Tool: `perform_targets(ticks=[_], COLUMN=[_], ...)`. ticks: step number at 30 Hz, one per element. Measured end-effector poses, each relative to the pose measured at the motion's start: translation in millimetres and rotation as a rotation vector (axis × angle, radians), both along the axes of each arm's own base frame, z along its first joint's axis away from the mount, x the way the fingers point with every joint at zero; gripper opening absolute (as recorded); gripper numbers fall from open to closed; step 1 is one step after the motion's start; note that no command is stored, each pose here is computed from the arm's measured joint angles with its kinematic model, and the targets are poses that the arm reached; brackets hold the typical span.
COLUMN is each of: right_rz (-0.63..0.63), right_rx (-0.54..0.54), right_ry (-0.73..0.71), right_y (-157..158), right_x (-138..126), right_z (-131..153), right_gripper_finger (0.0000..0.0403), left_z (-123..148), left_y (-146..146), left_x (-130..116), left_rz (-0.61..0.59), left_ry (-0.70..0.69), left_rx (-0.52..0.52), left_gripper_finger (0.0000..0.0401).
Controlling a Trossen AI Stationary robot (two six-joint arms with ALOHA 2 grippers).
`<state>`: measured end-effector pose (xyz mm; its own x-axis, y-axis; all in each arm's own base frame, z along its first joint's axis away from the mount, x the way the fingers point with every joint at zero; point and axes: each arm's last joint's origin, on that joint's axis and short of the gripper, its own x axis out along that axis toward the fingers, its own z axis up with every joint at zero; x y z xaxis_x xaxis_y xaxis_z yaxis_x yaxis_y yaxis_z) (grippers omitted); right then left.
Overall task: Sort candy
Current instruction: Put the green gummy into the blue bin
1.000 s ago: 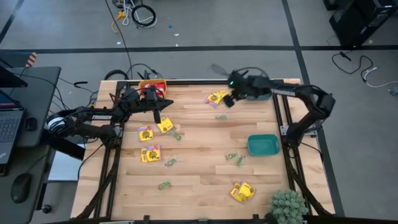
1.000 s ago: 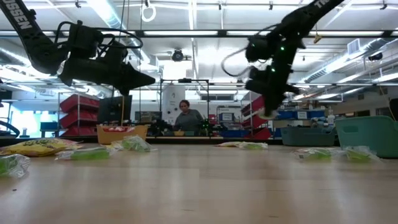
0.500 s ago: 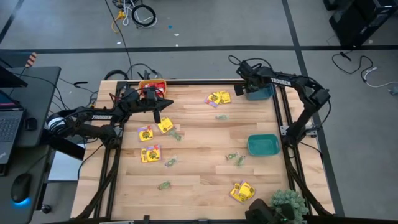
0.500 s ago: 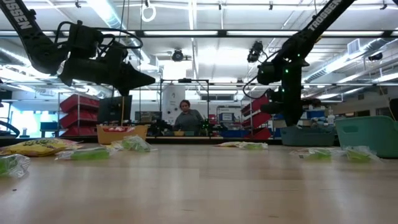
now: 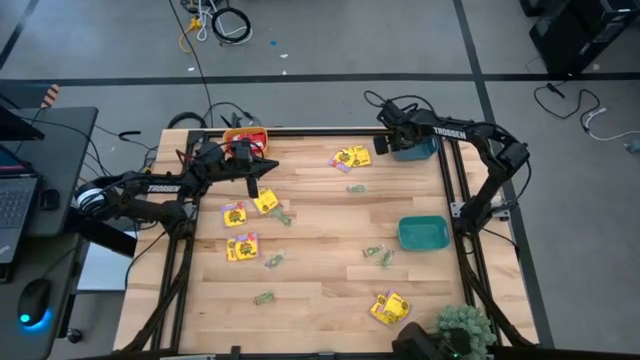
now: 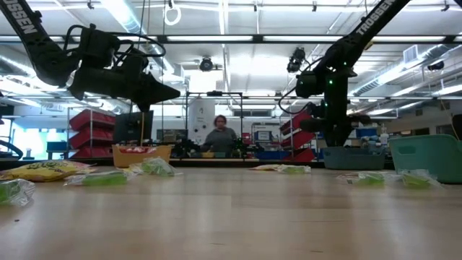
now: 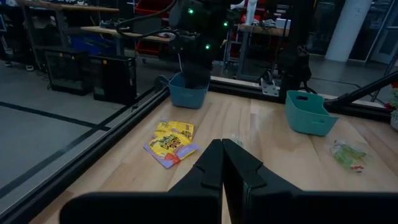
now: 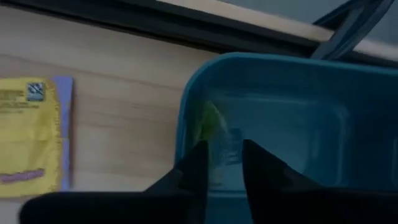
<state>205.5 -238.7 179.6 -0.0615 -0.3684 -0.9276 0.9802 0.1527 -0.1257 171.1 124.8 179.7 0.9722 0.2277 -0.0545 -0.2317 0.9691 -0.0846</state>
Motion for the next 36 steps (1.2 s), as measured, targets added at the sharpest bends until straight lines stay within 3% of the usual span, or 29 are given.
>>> perform_targets(ticks=[8, 12, 16, 24, 36], right_rz=[0.190, 0.469, 0.728, 0.983, 1.087], right_rx=[-0.012, -0.016, -0.014, 0.031, 0.133], right_ry=[0.013, -0.043, -0.190, -0.179, -0.022], right_y=[15.0, 38.3, 63.0, 98.8, 106.5], right_x=[3.0, 18.4, 45.0, 94.8, 106.9], right_z=[20.8, 38.5, 46.4, 8.4, -39.3], right_gripper_finger=[0.0158, 0.0174, 0.0176, 0.0174, 0.0173], left_z=[-0.1, -0.1, -0.1, -0.1, -0.2], left_y=[0.0, 0.0, 0.0, 0.0, 0.0], left_x=[0.0, 0.0, 0.0, 0.0, 0.0], left_rz=[0.000, 0.000, 0.000, -0.001, -0.001], left_ry=[0.001, 0.001, 0.001, 0.001, 0.002], left_rx=[0.000, 0.000, 0.000, 0.000, -0.001], left_gripper_finger=[0.0006, 0.0006, 0.0006, 0.0006, 0.0006])
